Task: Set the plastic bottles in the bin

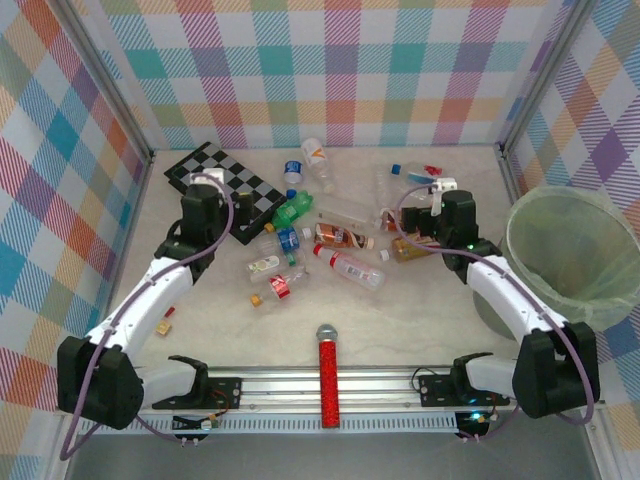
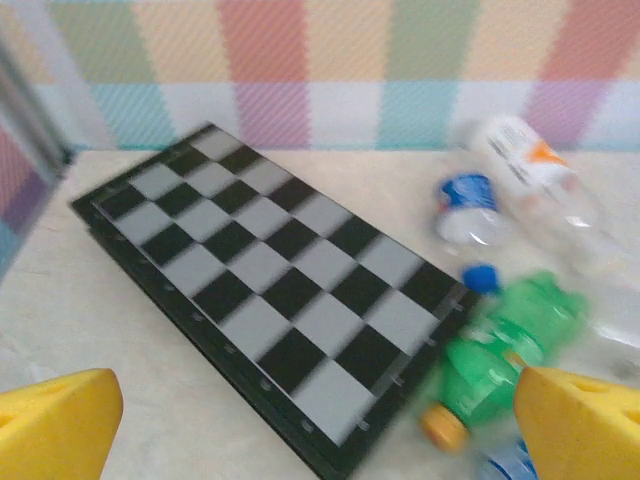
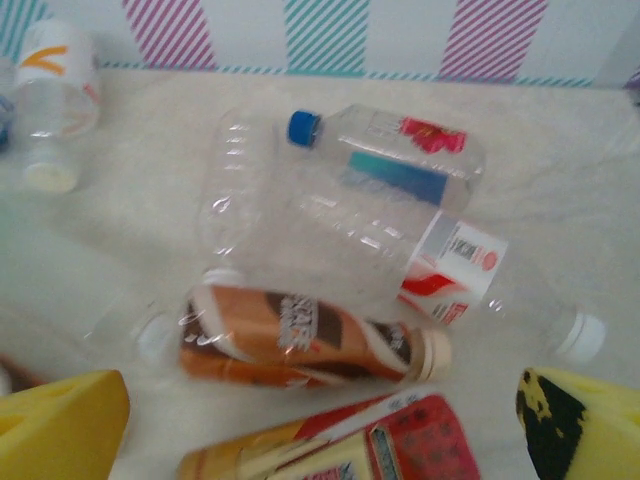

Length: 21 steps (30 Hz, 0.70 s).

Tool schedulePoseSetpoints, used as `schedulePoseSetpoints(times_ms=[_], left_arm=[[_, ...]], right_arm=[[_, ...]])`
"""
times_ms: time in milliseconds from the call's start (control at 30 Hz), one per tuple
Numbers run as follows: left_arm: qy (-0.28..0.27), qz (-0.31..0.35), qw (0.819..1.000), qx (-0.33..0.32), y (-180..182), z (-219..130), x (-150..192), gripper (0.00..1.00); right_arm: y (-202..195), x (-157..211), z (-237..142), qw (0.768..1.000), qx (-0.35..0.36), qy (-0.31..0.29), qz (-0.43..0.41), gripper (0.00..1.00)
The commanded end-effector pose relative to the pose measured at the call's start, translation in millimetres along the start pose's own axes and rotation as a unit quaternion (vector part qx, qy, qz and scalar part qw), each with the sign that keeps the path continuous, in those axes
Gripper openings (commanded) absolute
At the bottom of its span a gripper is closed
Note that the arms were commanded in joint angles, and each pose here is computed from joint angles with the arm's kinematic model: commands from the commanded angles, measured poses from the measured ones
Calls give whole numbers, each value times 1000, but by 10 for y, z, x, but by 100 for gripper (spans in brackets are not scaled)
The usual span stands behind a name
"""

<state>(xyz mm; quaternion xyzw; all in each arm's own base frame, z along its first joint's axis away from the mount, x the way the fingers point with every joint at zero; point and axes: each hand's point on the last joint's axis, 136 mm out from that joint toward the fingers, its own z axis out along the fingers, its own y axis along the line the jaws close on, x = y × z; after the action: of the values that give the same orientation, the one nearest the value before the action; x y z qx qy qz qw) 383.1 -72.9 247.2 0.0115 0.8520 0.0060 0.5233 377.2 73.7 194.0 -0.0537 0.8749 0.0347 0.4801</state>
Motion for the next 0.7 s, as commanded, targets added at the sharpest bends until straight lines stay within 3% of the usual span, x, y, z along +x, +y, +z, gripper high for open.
schedulePoseSetpoints(times_ms=[0, 167, 300, 667], left_arm=[[223, 79, 971, 40, -202, -301, 897, 99], [349, 102, 923, 122, -519, -522, 1337, 97], [393, 124, 903, 124, -532, -448, 1536, 100], [414, 175, 888, 96, -551, -24, 1761, 100]], right_arm=[[275, 592, -314, 983, -73, 167, 16, 99], [569, 773, -680, 956, -150, 248, 35, 99], [633, 812, -813, 949, -161, 268, 44, 99], [684, 811, -902, 949, -166, 263, 51, 99]])
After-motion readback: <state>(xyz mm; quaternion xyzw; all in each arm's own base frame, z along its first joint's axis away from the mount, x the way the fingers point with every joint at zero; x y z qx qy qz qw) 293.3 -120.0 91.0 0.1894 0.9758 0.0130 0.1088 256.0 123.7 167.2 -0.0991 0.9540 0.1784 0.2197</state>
